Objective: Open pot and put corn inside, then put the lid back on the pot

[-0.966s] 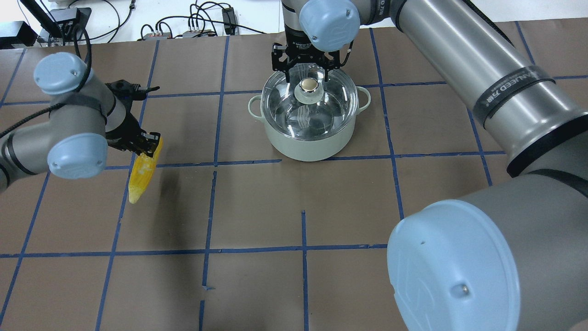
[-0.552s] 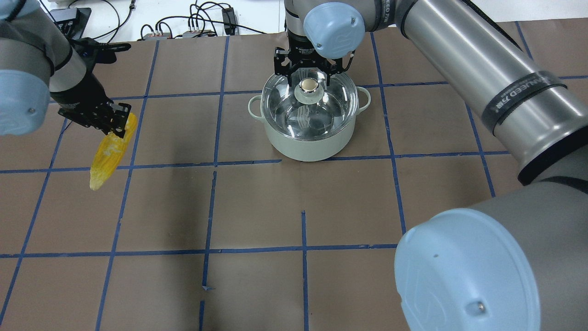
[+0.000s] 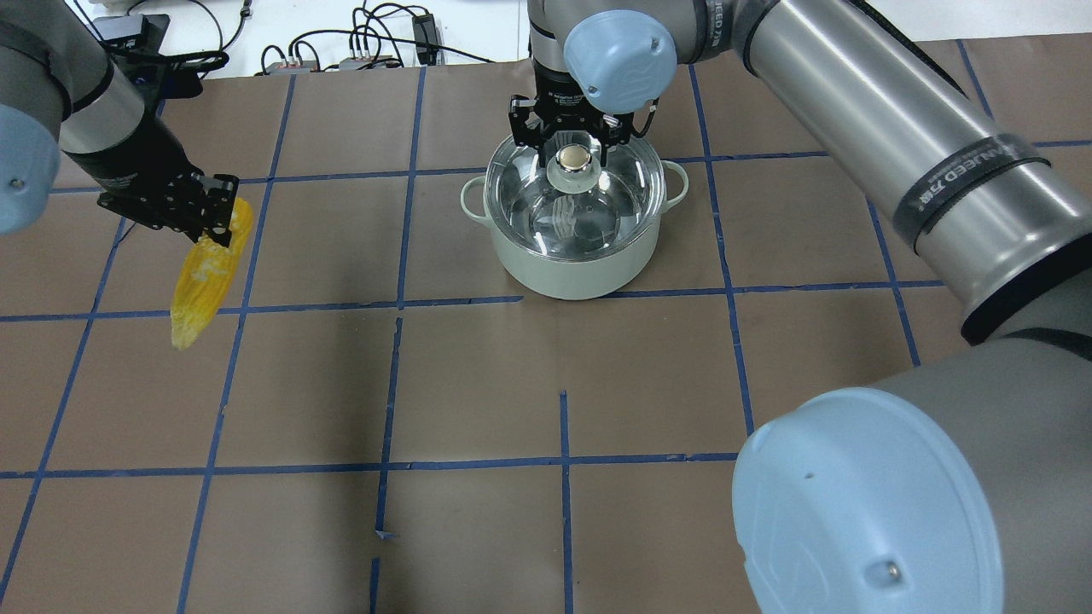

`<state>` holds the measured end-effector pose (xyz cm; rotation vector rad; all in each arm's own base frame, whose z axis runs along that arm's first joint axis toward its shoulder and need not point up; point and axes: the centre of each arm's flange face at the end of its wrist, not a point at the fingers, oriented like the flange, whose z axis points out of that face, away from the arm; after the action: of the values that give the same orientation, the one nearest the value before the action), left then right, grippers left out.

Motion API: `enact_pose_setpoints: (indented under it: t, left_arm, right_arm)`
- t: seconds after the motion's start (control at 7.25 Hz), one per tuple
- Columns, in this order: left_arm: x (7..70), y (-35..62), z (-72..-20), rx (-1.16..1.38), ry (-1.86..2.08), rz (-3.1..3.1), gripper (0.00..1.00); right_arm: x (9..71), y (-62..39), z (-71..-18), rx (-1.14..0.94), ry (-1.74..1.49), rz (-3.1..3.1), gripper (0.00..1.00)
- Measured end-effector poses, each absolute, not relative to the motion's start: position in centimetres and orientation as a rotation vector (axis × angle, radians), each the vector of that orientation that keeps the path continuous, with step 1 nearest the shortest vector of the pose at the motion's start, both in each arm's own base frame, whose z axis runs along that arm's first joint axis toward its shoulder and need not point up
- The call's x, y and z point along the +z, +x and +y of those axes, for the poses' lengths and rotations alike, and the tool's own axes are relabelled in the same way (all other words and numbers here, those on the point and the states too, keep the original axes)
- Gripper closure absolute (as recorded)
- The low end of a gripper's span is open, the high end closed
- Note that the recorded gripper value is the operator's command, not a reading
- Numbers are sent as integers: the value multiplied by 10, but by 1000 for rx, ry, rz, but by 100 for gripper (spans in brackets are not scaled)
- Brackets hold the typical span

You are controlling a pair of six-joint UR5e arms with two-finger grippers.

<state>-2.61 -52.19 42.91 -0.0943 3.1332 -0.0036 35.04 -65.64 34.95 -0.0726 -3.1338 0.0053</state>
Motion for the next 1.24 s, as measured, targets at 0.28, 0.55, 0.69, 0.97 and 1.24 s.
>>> enact_pose_setpoints:
  t: [0.28, 0.55, 0.69, 0.97, 1.24]
  left_arm:
    - [433, -59, -517, -12, -109, 3133, 91]
    - [419, -88, -522, 12, -151, 3133, 91]
    - [411, -94, -527, 25, -159, 3134, 91]
    - [413, -98, -528, 16, -165, 3136, 89]
    - [414, -103, -531, -8, -247, 3132, 89]
  right_arm:
    - [350, 349, -657, 5, -64, -3136, 84]
    - [364, 347, -658, 35, -53, -3132, 85]
    - [381, 343, -658, 68, -48, -3134, 85]
    - [417, 295, -670, 113, 0, -3137, 85]
    - [437, 188, -693, 88, 45, -3131, 85]
